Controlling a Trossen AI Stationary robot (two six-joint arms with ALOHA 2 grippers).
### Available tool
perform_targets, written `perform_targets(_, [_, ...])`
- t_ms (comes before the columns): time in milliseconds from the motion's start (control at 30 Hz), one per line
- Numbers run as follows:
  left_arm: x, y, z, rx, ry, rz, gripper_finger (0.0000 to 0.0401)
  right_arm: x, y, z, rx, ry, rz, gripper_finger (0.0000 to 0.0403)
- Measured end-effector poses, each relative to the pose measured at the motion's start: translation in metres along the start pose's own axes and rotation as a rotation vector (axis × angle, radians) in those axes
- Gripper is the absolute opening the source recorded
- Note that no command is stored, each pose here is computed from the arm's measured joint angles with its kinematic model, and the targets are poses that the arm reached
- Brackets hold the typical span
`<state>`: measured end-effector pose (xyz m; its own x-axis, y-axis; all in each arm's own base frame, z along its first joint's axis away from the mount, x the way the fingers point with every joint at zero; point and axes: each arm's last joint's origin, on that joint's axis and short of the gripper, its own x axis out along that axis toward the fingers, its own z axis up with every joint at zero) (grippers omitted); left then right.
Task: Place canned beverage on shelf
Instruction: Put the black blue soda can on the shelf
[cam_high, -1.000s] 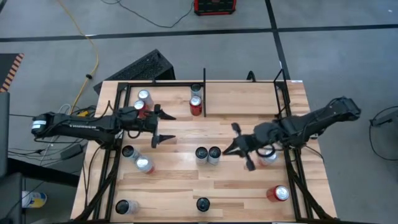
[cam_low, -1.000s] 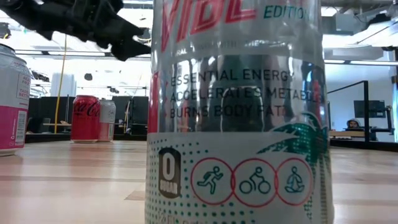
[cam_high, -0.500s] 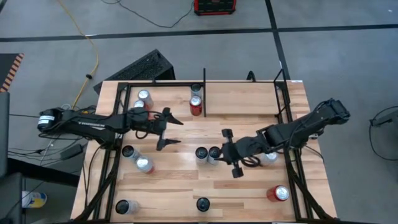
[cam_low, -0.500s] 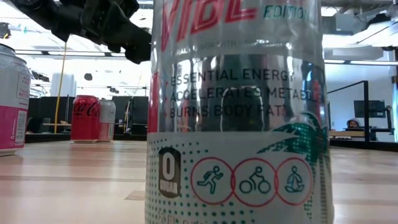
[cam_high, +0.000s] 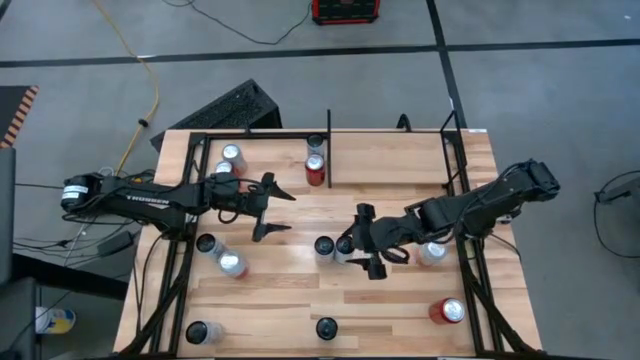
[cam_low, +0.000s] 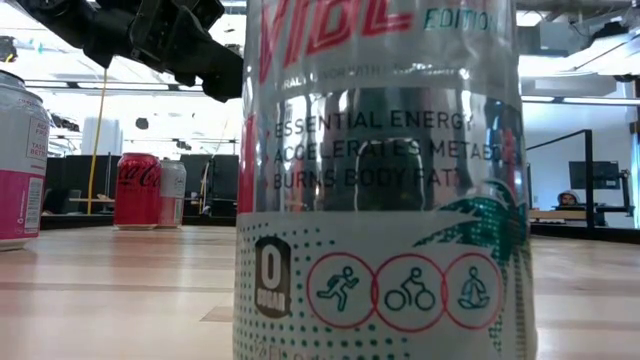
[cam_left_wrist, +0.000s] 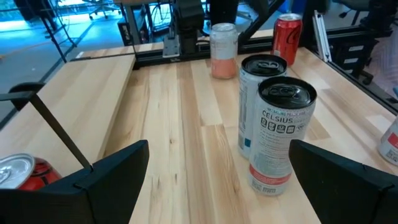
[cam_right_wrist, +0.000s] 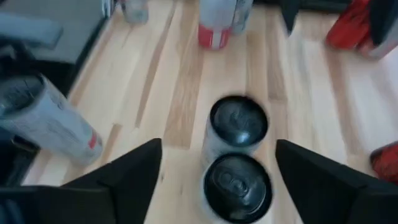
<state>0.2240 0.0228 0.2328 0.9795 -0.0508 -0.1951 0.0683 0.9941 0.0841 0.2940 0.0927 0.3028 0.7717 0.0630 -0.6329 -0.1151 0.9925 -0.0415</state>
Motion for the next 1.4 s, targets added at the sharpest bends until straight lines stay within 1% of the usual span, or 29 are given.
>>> perform_targets(100, [0.0,0.0,0.0,-0.001,0.001,0.0,0.0373,0.011,-0.003,-0.001,0.001,0.021,-0.012,0.0372])
perform_targets(167, [0.0,0.0,0.0,-0.001,0.002,0.0,0.0373,0.016,-0.004,-0.007,-0.012,0.074,-0.02,0.0377])
perform_targets(233, [0.0,0.0,0.0,-0.003,0.003,0.0,0.0373,0.025,-0.007,-0.006,-0.006,0.067,-0.03,0.0378])
perform_targets(333, [0.0,0.0,0.0,-0.005,0.002,-0.001,0.0373,0.03,-0.008,-0.01,-0.023,0.103,-0.029,0.0378])
perform_targets(400, [0.0,0.0,-0.001,-0.007,0.007,-0.001,0.0373,0.032,-0.011,-0.008,-0.026,0.087,-0.034,0.0377])
perform_targets(467, [0.0,0.0,-0.001,-0.007,0.007,-0.001,0.0373,0.037,-0.011,-0.013,-0.034,0.126,-0.033,0.0377])
perform_targets(533, [0.0,0.0,-0.002,-0.011,0.016,-0.002,0.0373,0.041,-0.012,-0.012,-0.03,0.122,-0.036,0.0377])
perform_targets(600, [0.0,0.0,-0.002,-0.012,0.018,-0.003,0.0373,0.044,-0.012,-0.016,-0.033,0.154,-0.028,0.0377])
perform_targets(667, [0.0,0.0,-0.002,-0.014,0.02,-0.002,0.0373,0.048,-0.013,-0.014,-0.027,0.136,-0.024,0.0377])
perform_targets(733, [0.0,0.0,-0.002,-0.013,0.02,-0.003,0.0373,0.052,-0.013,-0.019,-0.032,0.174,-0.026,0.0377])
perform_targets(800, [0.0,0.0,-0.002,-0.015,0.021,-0.003,0.0373,0.057,-0.013,-0.018,-0.03,0.163,-0.025,0.0377])
perform_targets(1033, [0.0,0.0,-0.002,-0.02,0.023,-0.004,0.0373,0.057,-0.014,-0.021,-0.009,0.186,-0.033,0.0374])
perform_targets(1267, [0.0,0.0,-0.002,-0.02,0.024,-0.004,0.0373,0.055,-0.014,-0.025,0.004,0.229,-0.037,0.0353])
perform_targets(1400, [0.0,0.0,-0.002,-0.02,0.024,-0.004,0.0373,0.055,-0.014,-0.024,0.009,0.225,-0.037,0.0342])
